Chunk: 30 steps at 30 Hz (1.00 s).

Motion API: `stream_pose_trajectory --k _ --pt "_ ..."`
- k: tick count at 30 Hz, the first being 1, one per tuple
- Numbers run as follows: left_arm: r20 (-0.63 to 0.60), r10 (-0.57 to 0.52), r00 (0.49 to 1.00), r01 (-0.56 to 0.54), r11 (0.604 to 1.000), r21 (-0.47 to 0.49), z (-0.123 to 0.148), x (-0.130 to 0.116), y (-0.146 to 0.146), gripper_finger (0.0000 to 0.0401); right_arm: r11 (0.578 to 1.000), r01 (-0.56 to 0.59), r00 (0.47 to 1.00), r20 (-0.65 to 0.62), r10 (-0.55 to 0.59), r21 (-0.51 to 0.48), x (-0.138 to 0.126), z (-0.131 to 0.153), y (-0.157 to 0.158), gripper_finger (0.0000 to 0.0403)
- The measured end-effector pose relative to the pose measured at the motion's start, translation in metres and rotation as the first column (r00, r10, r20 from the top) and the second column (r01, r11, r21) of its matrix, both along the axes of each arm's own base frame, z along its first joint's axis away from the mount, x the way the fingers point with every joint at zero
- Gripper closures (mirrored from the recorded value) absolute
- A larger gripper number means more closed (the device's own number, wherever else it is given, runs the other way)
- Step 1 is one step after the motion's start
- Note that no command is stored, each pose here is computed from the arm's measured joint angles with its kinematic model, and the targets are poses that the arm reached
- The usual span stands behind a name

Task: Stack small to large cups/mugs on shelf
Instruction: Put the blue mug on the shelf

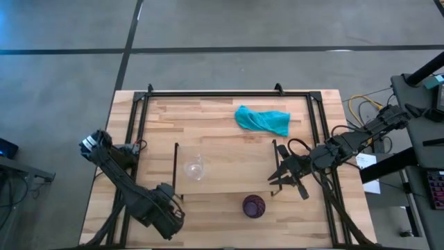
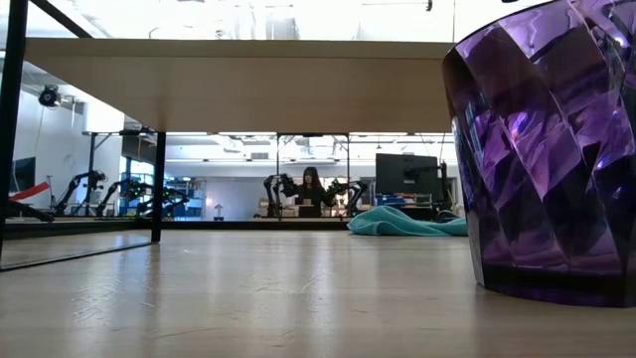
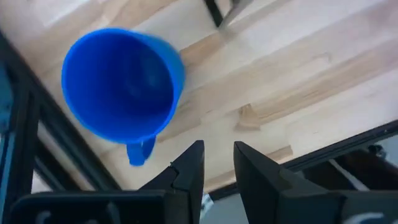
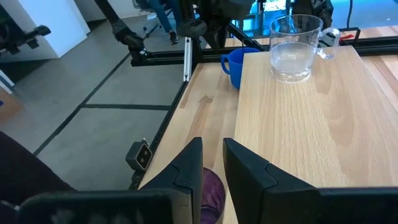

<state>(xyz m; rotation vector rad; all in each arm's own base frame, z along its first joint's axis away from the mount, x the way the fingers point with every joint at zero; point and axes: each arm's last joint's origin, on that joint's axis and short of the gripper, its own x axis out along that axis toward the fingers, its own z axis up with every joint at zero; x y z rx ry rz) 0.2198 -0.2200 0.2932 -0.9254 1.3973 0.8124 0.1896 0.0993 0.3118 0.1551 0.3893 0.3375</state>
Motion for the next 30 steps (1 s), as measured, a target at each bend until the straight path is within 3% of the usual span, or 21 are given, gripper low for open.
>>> stream_pose_trajectory --k 5,11,19,30 --pt "-0.016 -0.101 0.995 0.101 0.994 0.049 -0.008 -0.008 -0.002 0.0328 1.000 -0.001 1.000 0.001 0.001 -0.002 0.000 0.000 0.000 0.0344" --pt "-0.053 -0.133 0.990 0.138 0.985 0.104 -0.026 -0.018 -0.003 0.0328 1.000 -0.002 1.000 0.002 0.002 -0.004 0.000 0.000 0.000 0.0344" --pt "0.000 -0.249 0.968 0.249 0.966 0.066 -0.044 -0.015 -0.007 0.0328 1.000 -0.002 1.000 0.002 0.002 -0.004 0.000 0.000 0.000 0.0344" --pt "-0.006 -0.267 0.964 0.267 0.961 0.071 -0.040 -0.021 -0.001 0.0328 1.000 -0.002 1.000 0.002 0.002 -0.004 0.000 0.000 0.000 0.0344"
